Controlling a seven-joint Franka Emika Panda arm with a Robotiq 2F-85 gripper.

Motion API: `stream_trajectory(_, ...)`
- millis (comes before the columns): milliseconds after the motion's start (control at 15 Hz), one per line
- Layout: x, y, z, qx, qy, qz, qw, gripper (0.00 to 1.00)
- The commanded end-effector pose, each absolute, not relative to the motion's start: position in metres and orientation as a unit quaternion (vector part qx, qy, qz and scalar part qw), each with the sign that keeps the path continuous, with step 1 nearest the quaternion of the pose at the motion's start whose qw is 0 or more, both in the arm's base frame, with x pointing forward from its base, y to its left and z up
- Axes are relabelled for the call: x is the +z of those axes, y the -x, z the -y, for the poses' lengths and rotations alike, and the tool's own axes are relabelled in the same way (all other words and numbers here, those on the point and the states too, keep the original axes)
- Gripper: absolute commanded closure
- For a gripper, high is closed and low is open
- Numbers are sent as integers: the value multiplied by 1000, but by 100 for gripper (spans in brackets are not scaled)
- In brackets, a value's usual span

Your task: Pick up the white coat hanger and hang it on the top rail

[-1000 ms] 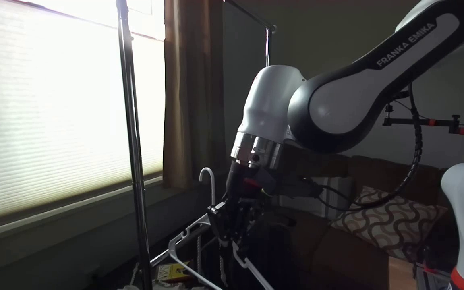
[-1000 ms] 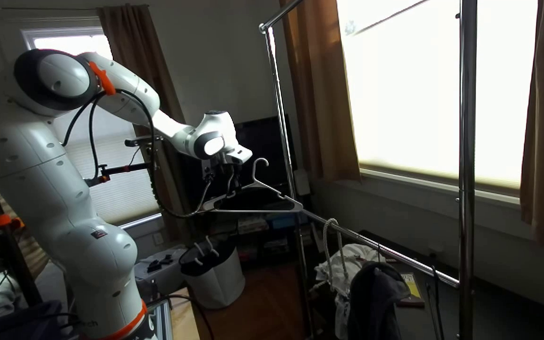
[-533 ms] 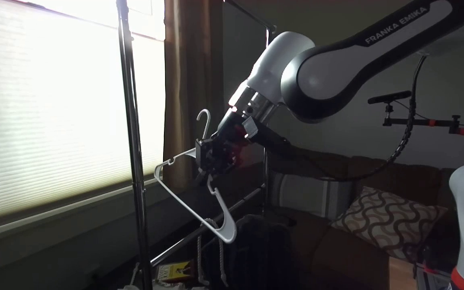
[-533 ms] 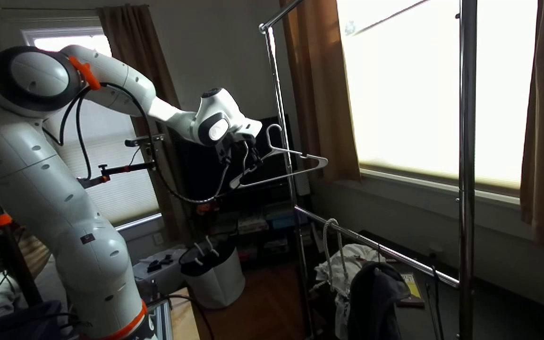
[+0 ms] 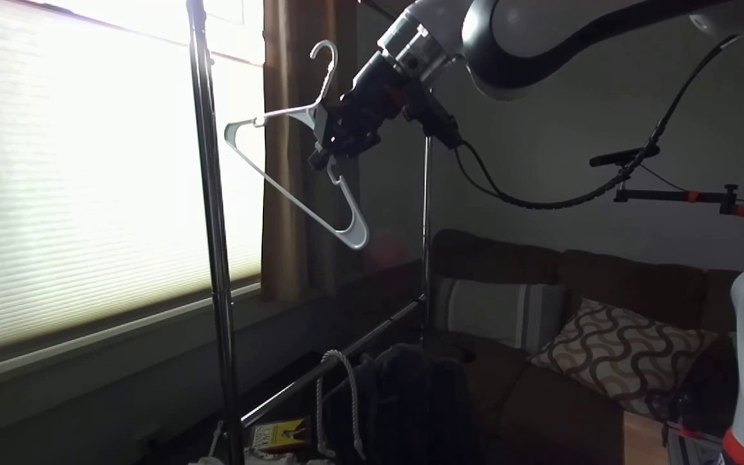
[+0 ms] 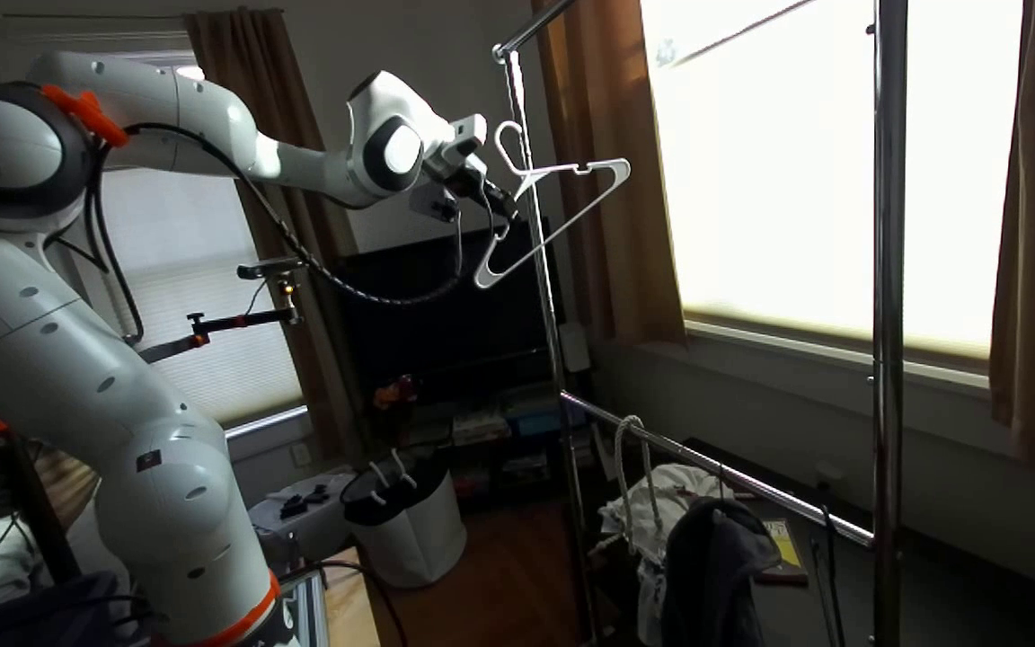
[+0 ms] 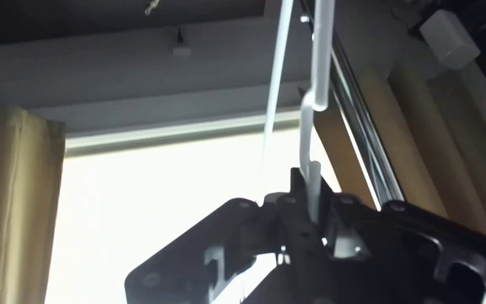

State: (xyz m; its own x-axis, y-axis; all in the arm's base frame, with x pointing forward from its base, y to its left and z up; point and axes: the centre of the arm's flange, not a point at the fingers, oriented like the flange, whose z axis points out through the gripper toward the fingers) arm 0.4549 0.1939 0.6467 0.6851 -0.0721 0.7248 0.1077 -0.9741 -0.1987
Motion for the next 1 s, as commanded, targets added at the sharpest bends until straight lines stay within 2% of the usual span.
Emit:
stream_trajectory(0, 664, -454, -192, -412, 904, 10, 111, 94)
stream_trajectory(67, 673, -454, -190, -420, 901, 10, 111, 94)
stream_trajectory(133, 675, -455, -190, -422, 900, 9, 110, 99)
stream_trajectory(267, 709, -459, -183, -442, 893, 41, 72, 99)
stream_trajectory(733, 834, -465, -161, -420, 899, 126, 17, 99)
stream_trajectory(933, 867, -479, -167, -413, 900, 138, 22, 99)
